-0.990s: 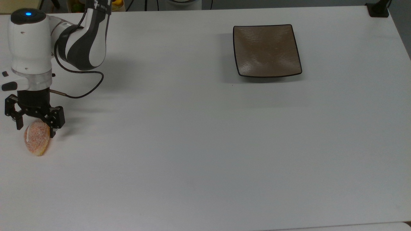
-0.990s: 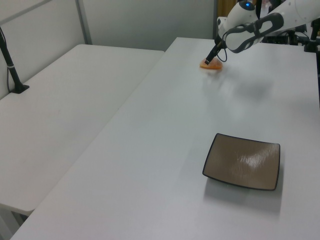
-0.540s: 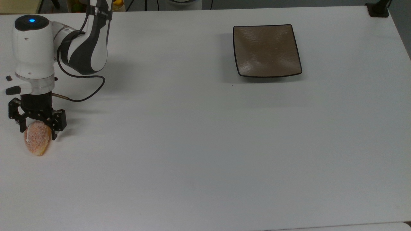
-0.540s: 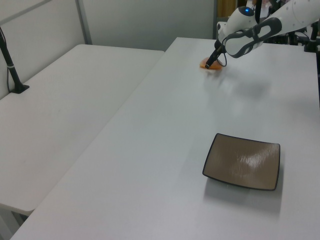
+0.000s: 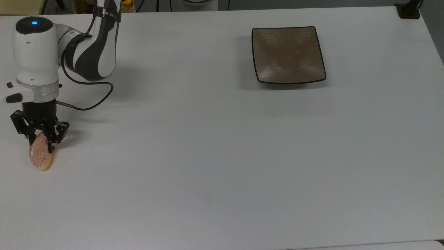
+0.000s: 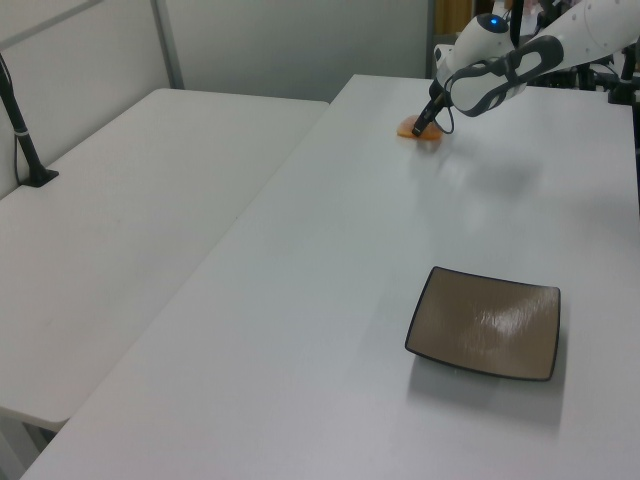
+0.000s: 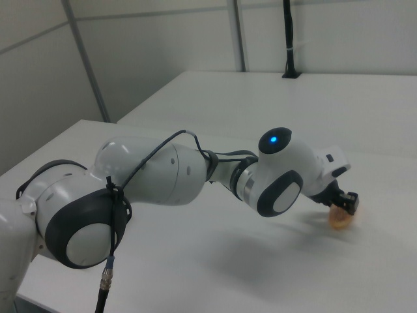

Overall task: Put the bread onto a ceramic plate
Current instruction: 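Close the gripper on the bread roll and lift it, then carry the held bread roll over to the brown square plate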

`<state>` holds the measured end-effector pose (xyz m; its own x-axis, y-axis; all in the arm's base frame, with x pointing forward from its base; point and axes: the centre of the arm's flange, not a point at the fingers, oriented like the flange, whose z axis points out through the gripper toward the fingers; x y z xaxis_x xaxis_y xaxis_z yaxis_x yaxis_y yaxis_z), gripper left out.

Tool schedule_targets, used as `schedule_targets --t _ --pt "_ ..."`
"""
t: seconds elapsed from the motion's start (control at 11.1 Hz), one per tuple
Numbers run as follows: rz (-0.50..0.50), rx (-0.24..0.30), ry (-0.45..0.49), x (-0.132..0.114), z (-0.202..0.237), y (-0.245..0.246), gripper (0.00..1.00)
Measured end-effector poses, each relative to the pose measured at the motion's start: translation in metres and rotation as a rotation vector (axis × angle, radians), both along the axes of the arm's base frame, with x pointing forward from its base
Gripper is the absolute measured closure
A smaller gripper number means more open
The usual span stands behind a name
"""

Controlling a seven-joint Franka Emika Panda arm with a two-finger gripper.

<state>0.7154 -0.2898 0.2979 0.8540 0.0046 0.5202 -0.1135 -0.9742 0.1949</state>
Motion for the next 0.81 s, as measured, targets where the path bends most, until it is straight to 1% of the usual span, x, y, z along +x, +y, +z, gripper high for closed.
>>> schedule_targets --t 0.09,0.18,0.27,0.45,0.63,0.81 --pt "0.000 0.000 -0.001 0.000 0.001 0.000 0.52" --pt "0.000 -0.001 -0.003 0.001 0.001 0.000 0.59" --pt "0.000 -0.002 -0.005 0.001 0.003 0.000 0.62" --pt "0.002 -0.006 -0.017 0.002 0.013 0.001 0.63" --pt "0.011 -0.013 -0.039 0.002 0.042 0.009 0.63" --pt "0.028 0.007 -0.003 -0.002 0.088 0.025 0.63"
